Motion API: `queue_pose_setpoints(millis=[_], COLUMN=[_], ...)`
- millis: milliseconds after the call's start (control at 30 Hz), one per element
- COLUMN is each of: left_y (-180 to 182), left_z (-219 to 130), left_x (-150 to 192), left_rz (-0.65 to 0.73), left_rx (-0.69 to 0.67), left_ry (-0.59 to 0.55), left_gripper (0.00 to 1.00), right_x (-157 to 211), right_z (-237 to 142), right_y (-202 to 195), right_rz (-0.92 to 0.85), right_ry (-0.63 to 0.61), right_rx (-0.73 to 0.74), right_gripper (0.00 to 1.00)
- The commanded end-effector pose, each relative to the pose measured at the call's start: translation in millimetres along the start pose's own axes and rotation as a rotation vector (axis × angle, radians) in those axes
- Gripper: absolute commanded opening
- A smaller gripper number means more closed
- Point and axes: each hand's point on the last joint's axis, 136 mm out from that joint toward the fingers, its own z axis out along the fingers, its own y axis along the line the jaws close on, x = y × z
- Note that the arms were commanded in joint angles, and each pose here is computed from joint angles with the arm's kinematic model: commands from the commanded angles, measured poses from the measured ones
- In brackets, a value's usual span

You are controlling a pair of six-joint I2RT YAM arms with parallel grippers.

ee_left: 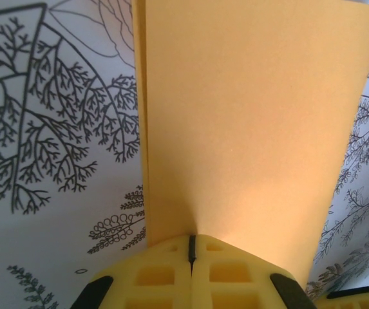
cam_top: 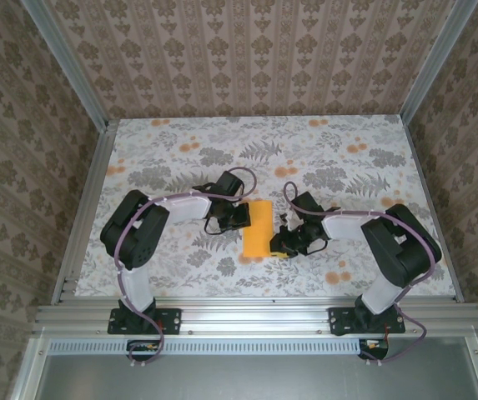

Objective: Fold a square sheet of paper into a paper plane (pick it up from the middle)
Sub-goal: Fold the square sheet of paper in half at the center of the table, then move the square sheet of paper to the center of the table.

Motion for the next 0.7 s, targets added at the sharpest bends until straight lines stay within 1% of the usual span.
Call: queue_pose_setpoints(millis=[0, 67, 200, 300, 467, 567, 667], left_y=[63.4, 63.3, 62.6, 61.7, 60.4, 59.9, 57.2], left_z=[26.5, 26.1, 25.9, 25.9, 26.3, 24.8, 22.0], left_x=[37.3, 37.3, 36.6, 35.5, 34.1, 33.5, 31.1], left_rz=[-0.076, -0.075, -0.072, -0.072, -0.069, -0.068, -0.061], left_rx=[-0.216, -0.217, -0.216, -0.214, -0.214, -0.214, -0.213], left_ry=[0.102, 0.103, 0.103, 0.101, 0.100, 0.099, 0.091], left_gripper=[0.04, 0.04, 0.04, 0.04, 0.04, 0.04, 0.04], right_x=[9.3, 8.3, -5.8, -17.3, -25.7, -22.9, -16.6], right_z=[8.3, 6.7, -13.7, -21.8, -8.0, 0.0, 4.2], right_y=[-33.1, -28.2, 13.6, 31.2, 21.5, 11.3, -3.6], right_rz=[0.060, 0.055, -0.029, -0.061, -0.031, -0.004, 0.021], right_ry=[0.024, 0.021, -0.055, -0.102, -0.094, -0.072, -0.055], right_rx=[0.121, 0.107, -0.005, -0.046, -0.025, -0.011, 0.034], right_gripper=[0.18, 0.18, 0.18, 0.19, 0.18, 0.18, 0.18])
